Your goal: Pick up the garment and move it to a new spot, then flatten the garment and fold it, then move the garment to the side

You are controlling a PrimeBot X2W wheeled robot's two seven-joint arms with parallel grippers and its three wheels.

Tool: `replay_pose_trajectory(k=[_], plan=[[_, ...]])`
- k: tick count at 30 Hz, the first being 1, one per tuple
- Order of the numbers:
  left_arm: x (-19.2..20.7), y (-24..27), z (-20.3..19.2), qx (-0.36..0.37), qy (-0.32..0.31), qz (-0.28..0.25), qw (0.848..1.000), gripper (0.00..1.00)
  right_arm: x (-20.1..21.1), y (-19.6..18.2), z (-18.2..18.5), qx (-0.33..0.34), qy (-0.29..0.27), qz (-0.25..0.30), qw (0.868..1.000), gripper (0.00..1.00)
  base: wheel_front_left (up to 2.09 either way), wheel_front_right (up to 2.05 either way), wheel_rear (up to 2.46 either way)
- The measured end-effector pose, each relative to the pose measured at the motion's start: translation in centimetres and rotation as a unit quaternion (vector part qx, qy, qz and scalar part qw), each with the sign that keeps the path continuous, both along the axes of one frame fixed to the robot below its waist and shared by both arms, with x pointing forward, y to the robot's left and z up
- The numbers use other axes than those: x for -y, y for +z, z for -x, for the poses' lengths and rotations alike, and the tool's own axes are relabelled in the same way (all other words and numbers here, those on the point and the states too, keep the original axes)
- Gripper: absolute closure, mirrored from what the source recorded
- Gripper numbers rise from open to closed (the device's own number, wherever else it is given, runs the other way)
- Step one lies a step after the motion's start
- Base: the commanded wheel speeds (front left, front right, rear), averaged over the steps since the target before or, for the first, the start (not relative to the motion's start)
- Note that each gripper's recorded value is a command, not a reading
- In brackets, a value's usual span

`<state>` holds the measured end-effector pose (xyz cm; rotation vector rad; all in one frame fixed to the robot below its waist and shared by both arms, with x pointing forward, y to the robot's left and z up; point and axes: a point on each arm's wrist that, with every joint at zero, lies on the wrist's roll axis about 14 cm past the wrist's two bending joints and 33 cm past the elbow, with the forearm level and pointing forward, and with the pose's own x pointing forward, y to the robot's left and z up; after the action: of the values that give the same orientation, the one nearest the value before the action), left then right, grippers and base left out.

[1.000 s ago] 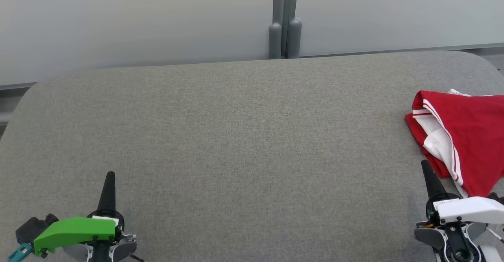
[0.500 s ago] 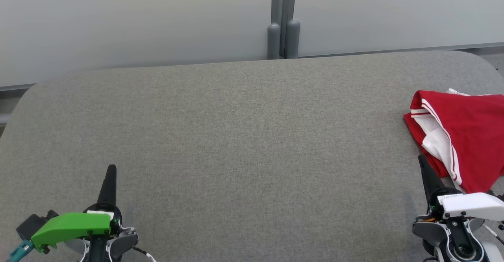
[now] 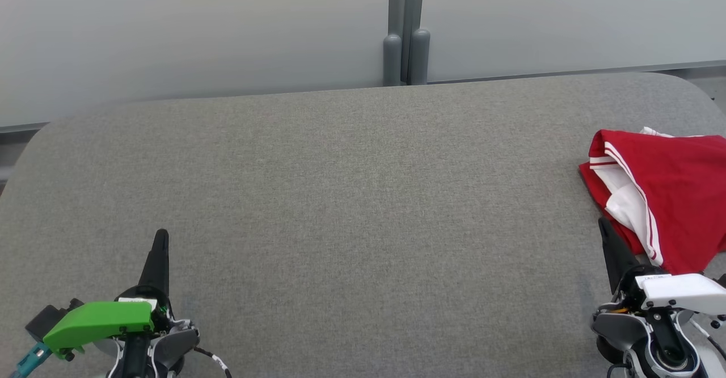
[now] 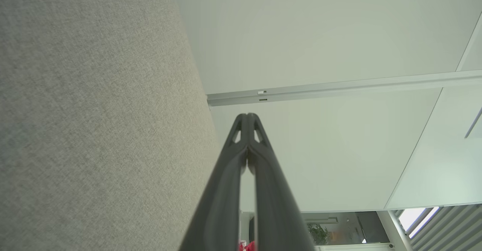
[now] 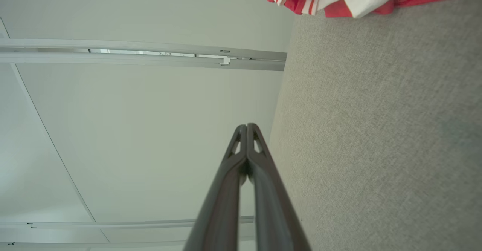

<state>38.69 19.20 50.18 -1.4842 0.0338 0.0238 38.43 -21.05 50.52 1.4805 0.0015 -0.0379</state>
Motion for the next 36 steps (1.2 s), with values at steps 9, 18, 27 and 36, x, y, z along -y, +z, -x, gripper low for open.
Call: replay_pose_trajectory(k=[9, 18, 27, 36], plan=[[0.23, 0.62, -0.35, 0.011, -0.004, 0.03, 0.999, 1.0, -0.08, 0.39, -0.14, 0.009, 0.004, -0.034, 0.999, 1.0, 0.0, 0.0, 0.0], [0.29, 0.9, -0.5, 0.015, -0.004, 0.046, 0.999, 1.0, -0.12, 0.63, -0.25, 0.013, 0.005, -0.047, 0.999, 1.0, 0.0, 0.0, 0.0], [0.3, 0.91, -0.51, 0.015, -0.004, 0.046, 0.999, 1.0, -0.12, 0.63, -0.26, 0.013, 0.005, -0.047, 0.999, 1.0, 0.0, 0.0, 0.0], [0.3, 0.92, -0.51, 0.016, -0.004, 0.046, 0.999, 1.0, -0.12, 0.64, -0.26, 0.013, 0.005, -0.047, 0.999, 1.0, 0.0, 0.0, 0.0]])
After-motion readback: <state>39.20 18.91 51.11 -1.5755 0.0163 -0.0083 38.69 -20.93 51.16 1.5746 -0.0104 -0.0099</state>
